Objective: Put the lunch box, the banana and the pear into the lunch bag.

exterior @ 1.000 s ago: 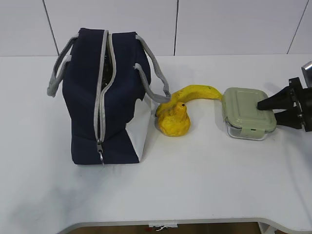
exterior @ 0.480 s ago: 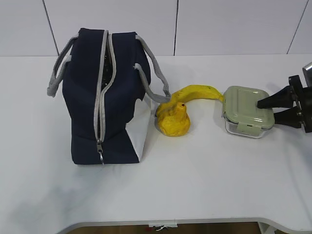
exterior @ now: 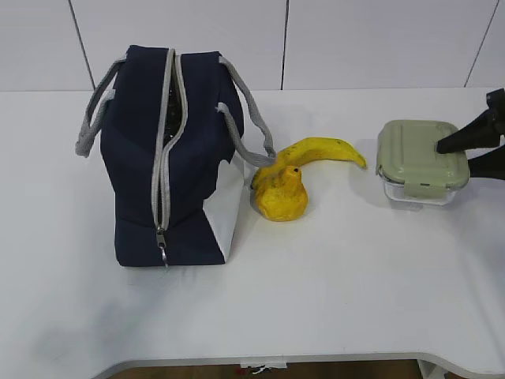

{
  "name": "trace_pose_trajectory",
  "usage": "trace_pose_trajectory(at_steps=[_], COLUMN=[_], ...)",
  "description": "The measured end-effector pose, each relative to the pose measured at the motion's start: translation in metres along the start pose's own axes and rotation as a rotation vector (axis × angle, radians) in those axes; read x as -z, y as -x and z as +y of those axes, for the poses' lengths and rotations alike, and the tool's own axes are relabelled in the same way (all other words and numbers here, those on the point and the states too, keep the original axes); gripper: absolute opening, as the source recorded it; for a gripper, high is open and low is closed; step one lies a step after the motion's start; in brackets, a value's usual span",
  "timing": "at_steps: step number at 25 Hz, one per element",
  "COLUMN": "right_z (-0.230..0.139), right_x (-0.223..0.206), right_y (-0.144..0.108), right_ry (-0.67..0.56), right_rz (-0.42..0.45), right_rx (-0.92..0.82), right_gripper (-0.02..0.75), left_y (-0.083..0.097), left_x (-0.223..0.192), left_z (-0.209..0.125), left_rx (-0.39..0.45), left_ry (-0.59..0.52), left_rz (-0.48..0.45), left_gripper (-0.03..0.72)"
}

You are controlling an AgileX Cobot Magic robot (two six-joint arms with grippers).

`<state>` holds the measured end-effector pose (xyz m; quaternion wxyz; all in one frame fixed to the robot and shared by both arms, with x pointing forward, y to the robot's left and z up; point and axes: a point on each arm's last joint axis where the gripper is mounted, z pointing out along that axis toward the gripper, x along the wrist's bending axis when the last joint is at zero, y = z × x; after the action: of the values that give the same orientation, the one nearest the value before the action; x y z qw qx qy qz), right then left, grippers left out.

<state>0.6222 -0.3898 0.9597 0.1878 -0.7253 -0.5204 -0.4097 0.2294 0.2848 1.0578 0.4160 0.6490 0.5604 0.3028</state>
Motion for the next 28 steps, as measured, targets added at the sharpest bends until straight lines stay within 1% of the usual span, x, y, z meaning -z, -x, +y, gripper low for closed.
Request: trace_pose_trajectory(at_steps=[3,6,9,12,14,16,18,20,21,23,26,28], right_z=[-0.002,-0.006,-0.011,-0.015,-0.018,-0.021,-0.023,-0.026,-0.027,-0.03,-0.035,-0.037], right_x=[0.01,0.016,0.021,0.023,0.027,0.028,0.029,0.026,0.025,0.02,0.01,0.006], right_y=[-0.023,-0.045,-0.064,-0.078,-0.085,-0.094,-0.103,-0.114,-0.12,-0.13,-0.139,-0.144], right_ry=[0.025,0.035,0.041,0.045,0.049,0.053,0.06,0.063,0.065,0.056,0.03,0.02], right_rz=[0.001,0.009,0.019,0.029,0.033,0.041,0.061,0.099,0.119,0.155,0.173,0.19], right_rx=[0.038,0.061,0.088,0.112,0.112,0.115,0.123,0.128,0.13,0.135,0.147,0.149], right_gripper=[0.388,0.388,0.388,0.388,0.388,0.388,0.388,0.388,0.388,0.388,0.387,0.387], left_y=[0.005,0.007,0.009,0.012,0.015,0.015,0.013,0.01,0.008,0.005,-0.001,-0.004], left_x=[0.0,-0.003,-0.008,-0.018,-0.031,-0.051,-0.072,-0.092,-0.103,-0.121,-0.154,-0.169], left_z=[0.009,0.026,0.051,0.078,0.094,0.109,0.12,0.13,0.135,0.146,0.163,0.179], left_rx=[0.043,0.068,0.114,0.175,0.232,0.301,0.344,0.354,0.358,0.355,0.344,0.325], left_ry=[-0.013,-0.052,-0.095,-0.14,-0.171,-0.222,-0.281,-0.321,-0.343,-0.377,-0.428,-0.427], left_rz=[-0.059,-0.084,-0.118,-0.185,-0.24,-0.283,-0.301,-0.309,-0.308,-0.309,-0.312,-0.318], left_gripper=[0.239,0.239,0.239,0.239,0.244,0.276,0.33,0.375,0.386,0.398,0.404,0.408])
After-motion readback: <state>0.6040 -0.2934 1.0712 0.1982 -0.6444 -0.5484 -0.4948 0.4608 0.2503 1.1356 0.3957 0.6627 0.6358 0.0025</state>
